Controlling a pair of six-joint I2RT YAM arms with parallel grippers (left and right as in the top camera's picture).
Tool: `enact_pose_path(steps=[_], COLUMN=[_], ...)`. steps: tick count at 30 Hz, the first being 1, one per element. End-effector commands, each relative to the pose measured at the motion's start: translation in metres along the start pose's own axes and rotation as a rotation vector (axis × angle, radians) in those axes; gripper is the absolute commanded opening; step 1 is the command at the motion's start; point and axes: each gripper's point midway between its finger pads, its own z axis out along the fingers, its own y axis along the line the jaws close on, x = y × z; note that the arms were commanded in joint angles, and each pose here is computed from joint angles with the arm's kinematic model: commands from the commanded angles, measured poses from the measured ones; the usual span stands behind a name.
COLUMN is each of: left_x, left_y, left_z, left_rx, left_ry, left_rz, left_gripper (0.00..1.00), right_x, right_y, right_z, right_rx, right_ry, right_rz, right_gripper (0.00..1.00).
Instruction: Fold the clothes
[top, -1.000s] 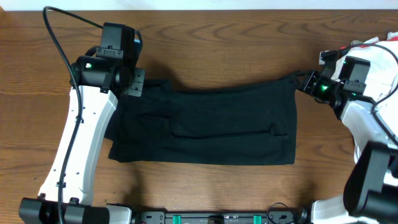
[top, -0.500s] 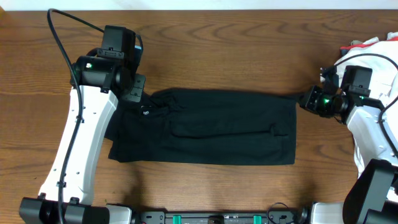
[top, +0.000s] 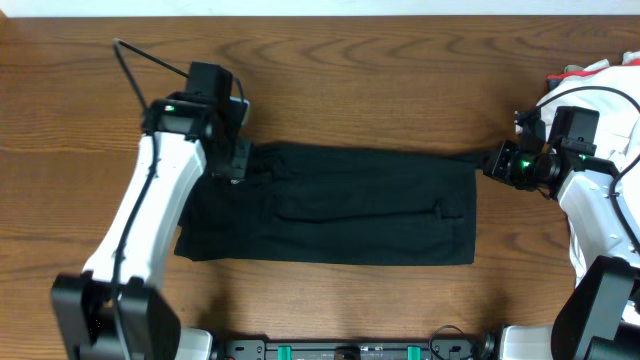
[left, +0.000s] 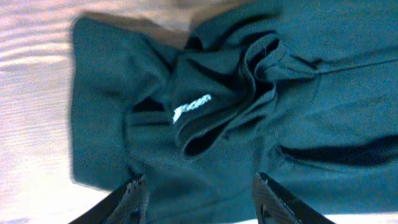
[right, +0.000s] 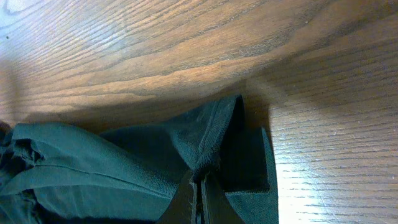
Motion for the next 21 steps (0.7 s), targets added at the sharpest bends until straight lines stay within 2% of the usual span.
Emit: enact_pose_path(steps=[1,8,12,17,18,20,21], left_x=[0.002,0.01,0.013,0.014,0.014,0.014,0.014], left_y=[-0.003,-0.003,0.004,0.004,0.004,0.005,0.008], left_z=[0.023,0.061,0.069,0.068,0.068,0.068,0.065], left_rx=[0.027,0.03,-0.007,-0.009,-0.009,-0.014,-0.033], left_ry=[0.047,0.152,0.179,0.182,0.183,0.184,0.189], left_rz=[0.005,0.054,0.058,0.059,0.059,0.059,0.061], left_gripper=[0.56,0.54,0.34,0.31,0.26,0.09,0.06], right_x=[-0.007,-0.008,-0.008,-0.009,-0.009,-0.01,-0.01], right_y=[0.003,0.003,0.003,0.003,0.003,0.004,0.004], right_z=[-0.008,-0.008,-0.008,-0.008,-0.008,-0.008,-0.008], right_rx=[-0.006,-0.006,-0.007,-0.007,-0.007,-0.008,-0.008], right_ry=[-0.031,-0.032,-0.035,-0.038,-0.04,-0.041,-0.042], right_rz=[-0.029,-0.029,-0.03,-0.031,-0.029,-0.025,-0.022], right_gripper=[0.01,0.01,0.01,0.01,0.01,0.01,0.01])
